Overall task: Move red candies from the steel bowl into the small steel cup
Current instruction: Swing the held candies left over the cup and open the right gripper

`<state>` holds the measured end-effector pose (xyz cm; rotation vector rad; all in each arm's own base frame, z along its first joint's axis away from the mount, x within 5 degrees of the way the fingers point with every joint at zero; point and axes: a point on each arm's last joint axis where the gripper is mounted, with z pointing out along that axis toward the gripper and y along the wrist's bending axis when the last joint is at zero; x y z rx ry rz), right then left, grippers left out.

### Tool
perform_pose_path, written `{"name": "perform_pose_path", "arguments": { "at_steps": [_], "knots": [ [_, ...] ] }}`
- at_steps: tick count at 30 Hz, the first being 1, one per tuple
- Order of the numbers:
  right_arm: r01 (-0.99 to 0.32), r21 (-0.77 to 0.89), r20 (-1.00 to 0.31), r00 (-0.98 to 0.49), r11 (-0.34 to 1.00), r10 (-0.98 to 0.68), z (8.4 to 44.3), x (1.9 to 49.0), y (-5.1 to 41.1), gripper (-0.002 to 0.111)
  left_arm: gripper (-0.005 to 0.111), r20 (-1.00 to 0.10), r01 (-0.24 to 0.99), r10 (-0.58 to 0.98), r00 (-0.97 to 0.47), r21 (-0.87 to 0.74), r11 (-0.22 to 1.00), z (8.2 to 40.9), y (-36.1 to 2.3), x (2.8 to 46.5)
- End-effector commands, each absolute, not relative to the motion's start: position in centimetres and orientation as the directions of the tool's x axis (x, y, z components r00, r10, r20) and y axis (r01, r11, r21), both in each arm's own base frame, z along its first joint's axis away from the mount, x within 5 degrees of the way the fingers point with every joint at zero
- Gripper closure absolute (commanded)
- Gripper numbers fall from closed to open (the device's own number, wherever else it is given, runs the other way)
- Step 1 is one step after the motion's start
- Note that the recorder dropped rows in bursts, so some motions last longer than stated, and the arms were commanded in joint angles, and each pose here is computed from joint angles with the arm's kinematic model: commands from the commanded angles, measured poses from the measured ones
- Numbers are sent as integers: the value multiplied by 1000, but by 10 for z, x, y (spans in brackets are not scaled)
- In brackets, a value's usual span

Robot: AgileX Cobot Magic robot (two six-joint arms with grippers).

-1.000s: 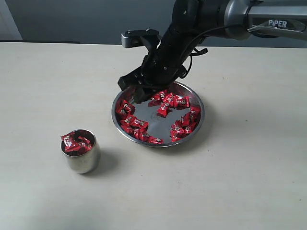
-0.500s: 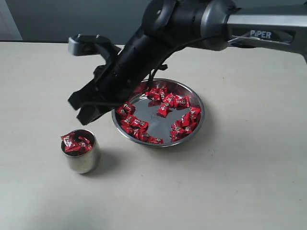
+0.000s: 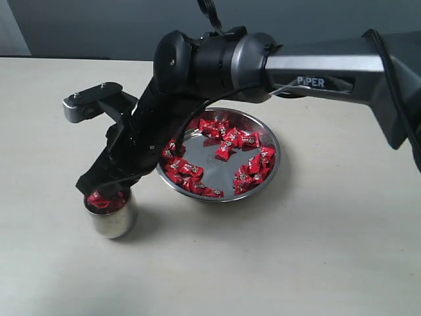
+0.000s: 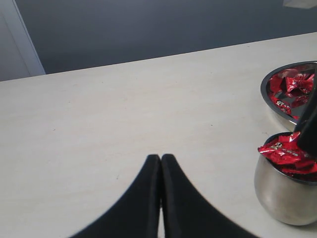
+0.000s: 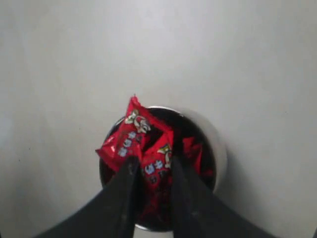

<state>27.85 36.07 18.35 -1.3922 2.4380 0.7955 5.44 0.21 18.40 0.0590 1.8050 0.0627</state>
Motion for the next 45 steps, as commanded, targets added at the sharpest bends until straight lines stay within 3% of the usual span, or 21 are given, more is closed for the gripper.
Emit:
{"name": "perform_pose_path", "arguments": {
  "at_steps": [1,14,21,45],
  "knots": [
    [-838,355,-418,-539,415,-731,173,279,362,109,106,-973,3,67,-219,68,998,185,2,54],
    [-834,367,-400,-541,412,-739,170,278,362,109,106,-973,3,67,-219,68,998,185,2,54],
    [-835,369,-400,-539,408,-741,172,277,361,76,106,-973,3,67,-219,68,998,185,2,54],
    [-863,333,-438,-498,380,-748,198,275,358,76,106,-973,3,67,-219,68,998,185,2,54]
  ]
}}
